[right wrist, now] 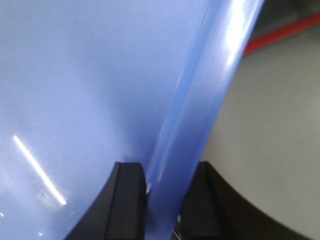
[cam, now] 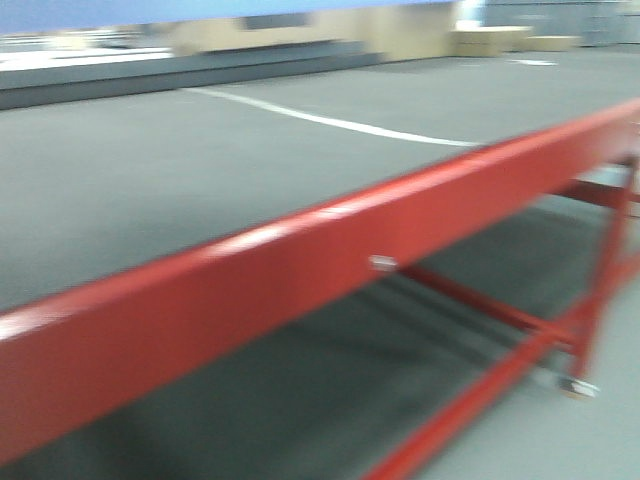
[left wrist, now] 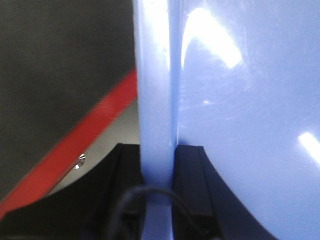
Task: Grab blue tray and place on right shelf
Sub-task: 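Drive the base away from the table toward the steel shelving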
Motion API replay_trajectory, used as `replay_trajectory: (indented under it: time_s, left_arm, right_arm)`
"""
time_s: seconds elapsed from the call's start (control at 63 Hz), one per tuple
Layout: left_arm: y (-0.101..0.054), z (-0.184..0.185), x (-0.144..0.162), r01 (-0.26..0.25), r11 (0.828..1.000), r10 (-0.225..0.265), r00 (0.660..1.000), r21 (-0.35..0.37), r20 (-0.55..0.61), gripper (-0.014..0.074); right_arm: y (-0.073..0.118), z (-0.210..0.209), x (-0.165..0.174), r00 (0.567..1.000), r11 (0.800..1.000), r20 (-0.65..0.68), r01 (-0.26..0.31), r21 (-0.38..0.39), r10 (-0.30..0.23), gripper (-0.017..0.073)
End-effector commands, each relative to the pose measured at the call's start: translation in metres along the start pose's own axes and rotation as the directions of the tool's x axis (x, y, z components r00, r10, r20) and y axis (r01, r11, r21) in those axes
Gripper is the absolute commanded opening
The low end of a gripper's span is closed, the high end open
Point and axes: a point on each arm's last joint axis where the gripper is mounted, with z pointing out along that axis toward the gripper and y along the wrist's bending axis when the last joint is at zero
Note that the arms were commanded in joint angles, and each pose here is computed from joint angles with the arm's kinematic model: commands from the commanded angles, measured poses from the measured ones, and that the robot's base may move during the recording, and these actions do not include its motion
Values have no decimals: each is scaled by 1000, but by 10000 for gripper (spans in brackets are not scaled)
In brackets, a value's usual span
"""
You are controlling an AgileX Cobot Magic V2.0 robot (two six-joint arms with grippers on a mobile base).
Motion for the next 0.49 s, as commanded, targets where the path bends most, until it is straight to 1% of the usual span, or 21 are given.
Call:
replay_trajectory:
  time_s: [0.0, 0.477]
  left_arm:
    - [6, -14, 6, -44, 998, 42, 999, -51, -33, -48]
    - [6, -14, 6, -44, 998, 42, 999, -51, -33, -48]
  right_arm:
    - [0, -17, -8, 992, 999, 117, 47, -1, -46, 57]
    - [0, -17, -8, 992, 999, 117, 47, -1, -46, 57]
